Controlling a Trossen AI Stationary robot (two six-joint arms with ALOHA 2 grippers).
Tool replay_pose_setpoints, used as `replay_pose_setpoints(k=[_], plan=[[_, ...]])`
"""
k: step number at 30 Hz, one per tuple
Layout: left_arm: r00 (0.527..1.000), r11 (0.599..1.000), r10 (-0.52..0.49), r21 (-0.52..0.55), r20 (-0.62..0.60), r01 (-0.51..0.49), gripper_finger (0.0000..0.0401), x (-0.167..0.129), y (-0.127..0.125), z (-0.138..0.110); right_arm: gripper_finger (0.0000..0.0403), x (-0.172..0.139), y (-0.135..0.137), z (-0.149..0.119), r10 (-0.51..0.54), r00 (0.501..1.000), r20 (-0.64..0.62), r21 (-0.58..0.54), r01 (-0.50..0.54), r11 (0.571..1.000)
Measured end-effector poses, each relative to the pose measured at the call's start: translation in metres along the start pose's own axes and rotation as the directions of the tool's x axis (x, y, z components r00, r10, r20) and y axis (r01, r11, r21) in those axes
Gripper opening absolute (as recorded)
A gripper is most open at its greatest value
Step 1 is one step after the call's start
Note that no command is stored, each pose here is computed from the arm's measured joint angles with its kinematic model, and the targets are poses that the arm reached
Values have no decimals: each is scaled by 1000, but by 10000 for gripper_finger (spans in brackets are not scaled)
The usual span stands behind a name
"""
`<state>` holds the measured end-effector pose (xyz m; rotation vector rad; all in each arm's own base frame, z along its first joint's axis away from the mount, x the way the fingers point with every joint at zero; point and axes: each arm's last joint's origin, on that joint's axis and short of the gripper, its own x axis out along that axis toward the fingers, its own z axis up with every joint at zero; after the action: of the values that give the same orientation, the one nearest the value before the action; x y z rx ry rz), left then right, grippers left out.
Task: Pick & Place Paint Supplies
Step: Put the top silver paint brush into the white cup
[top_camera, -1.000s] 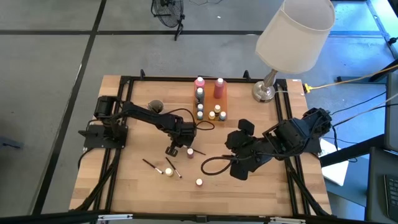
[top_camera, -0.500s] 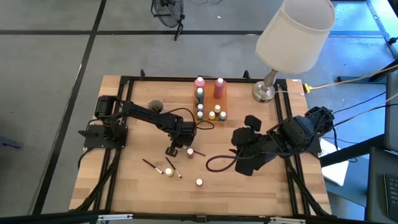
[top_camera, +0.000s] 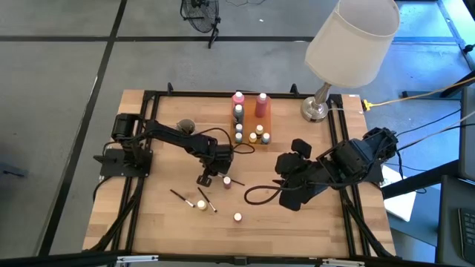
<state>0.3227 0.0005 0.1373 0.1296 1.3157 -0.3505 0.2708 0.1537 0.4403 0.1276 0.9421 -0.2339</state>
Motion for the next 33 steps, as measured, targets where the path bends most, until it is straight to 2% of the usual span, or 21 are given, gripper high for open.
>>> replay_pose_setpoints(k=[14,29,33], plan=[[1000,1000,14,-17,-8,-14,1,-3,0,-1,197,0,0,0,0,1000,1,0,0,1000],[996,997,75,-8,40,-74,1,-26,-4,1,197,0,0,0,0,1000,1,0,0,1000],[996,996,85,-13,18,-85,1,-36,-6,-4,197,0,0,0,-1,1000,1,0,1,1000]])
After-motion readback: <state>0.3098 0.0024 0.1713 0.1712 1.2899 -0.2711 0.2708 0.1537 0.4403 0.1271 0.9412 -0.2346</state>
